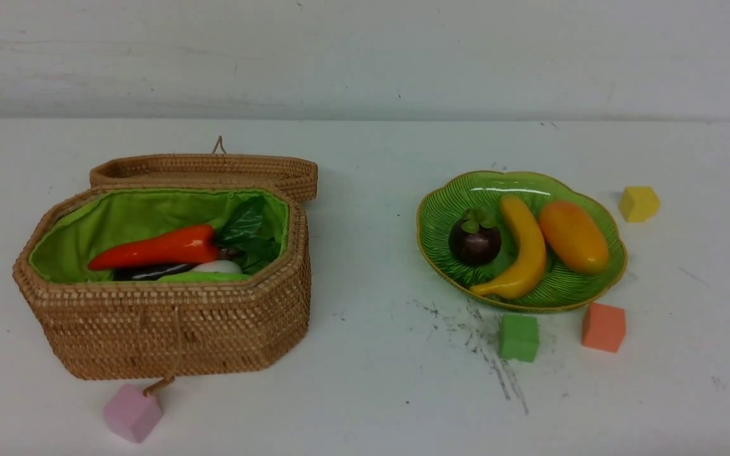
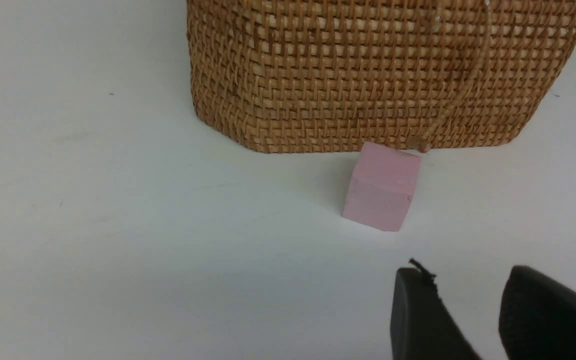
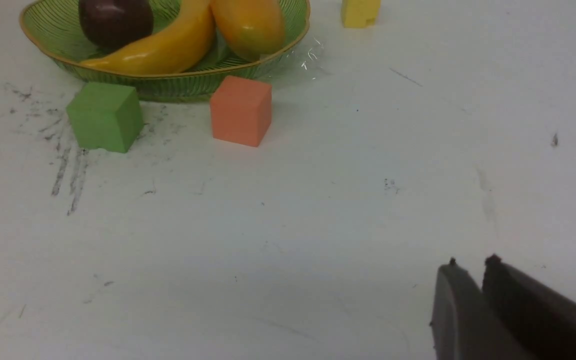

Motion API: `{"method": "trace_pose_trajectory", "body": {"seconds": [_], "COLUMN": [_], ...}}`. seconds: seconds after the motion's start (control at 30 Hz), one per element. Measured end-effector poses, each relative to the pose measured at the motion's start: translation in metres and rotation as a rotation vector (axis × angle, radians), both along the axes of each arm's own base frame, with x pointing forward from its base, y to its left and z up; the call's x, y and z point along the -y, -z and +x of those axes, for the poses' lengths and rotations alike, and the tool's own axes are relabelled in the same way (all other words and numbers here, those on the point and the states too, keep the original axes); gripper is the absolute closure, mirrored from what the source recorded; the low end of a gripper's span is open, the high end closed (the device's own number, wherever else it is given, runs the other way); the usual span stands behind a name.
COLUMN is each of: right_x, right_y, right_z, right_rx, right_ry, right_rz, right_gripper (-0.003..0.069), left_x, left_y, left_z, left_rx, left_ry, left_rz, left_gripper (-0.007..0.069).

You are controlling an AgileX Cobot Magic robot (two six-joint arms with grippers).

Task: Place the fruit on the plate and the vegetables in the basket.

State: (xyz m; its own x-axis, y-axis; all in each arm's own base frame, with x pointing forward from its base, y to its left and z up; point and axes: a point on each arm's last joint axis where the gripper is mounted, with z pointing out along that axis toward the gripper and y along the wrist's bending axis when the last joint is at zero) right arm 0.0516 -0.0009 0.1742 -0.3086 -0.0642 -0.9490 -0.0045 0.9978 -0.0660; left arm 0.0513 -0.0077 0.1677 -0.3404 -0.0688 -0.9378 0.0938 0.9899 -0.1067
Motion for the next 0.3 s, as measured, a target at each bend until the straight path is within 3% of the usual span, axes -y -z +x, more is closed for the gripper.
{"method": "trace_pose_trajectory", "body": {"seconds": [0.3], "right_x": [0.0000], "right_y": [0.0000], "right_z": [0.0000], "right_rx": [0.000], "right_ry": [0.000], "right_rz": [0.000], "right_gripper": [0.0549], "left_x": [0.0000], "left_y": [0.0000], "left_z": [0.0000], "left_rx": [0.000], "left_ry": [0.000], "left_rz": [0.000], "left_gripper": [0.0386]}}
